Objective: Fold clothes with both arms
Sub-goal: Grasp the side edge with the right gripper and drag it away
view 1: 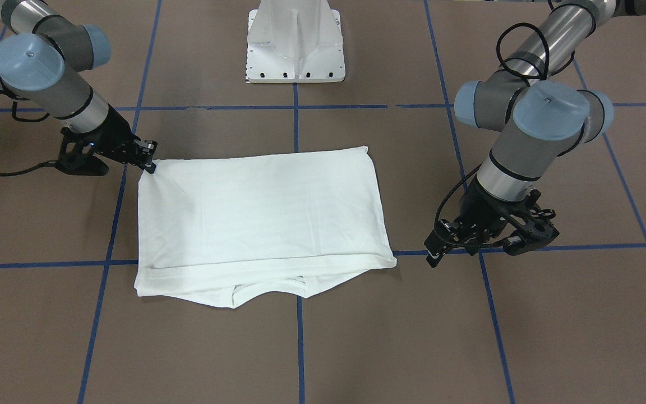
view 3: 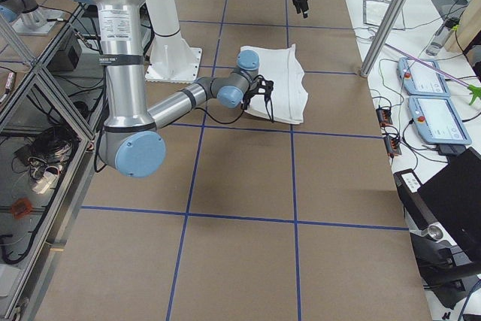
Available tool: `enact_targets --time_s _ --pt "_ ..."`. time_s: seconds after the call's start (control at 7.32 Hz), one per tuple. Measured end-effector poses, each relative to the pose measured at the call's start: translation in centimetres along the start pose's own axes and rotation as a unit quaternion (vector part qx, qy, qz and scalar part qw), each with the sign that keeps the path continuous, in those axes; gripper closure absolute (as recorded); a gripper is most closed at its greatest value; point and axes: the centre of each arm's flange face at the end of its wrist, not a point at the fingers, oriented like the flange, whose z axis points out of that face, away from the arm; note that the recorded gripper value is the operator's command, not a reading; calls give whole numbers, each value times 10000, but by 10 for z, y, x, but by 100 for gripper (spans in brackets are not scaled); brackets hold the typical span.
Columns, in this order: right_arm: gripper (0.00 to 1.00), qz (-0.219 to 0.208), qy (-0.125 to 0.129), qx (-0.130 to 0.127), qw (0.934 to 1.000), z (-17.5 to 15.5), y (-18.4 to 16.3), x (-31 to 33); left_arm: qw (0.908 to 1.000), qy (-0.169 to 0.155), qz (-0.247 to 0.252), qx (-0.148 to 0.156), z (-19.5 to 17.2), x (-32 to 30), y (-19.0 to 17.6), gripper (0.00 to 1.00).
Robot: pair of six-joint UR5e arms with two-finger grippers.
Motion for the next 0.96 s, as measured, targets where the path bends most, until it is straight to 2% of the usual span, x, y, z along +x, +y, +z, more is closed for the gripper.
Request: enact_targets --time_s 0.14,0.27,0.55,0.68,0.82,0.96 --pt "100 -99 62 -225 9997 -8 37 14 10000 9 3 5 -1 0 0 0" --pt "100 -286 93 -592 9978 -13 78 19 10000 20 5 14 -3 1 0 0" --pt "100 -736 134 -1437 9868 -14 152 15 10000 40 11 47 -5 2 0 0" --pt "44 -993 173 -1844 9777 -8 188 10 10000 52 16 59 -6 2 1 0" --pt "0 -1189 203 -2142 9693 -2 214 6 10000 66 20 67 -8 3 1 0" --pt "0 -1330 182 -2317 9635 1 231 1 9999 75 21 69 -9 4 1 0"
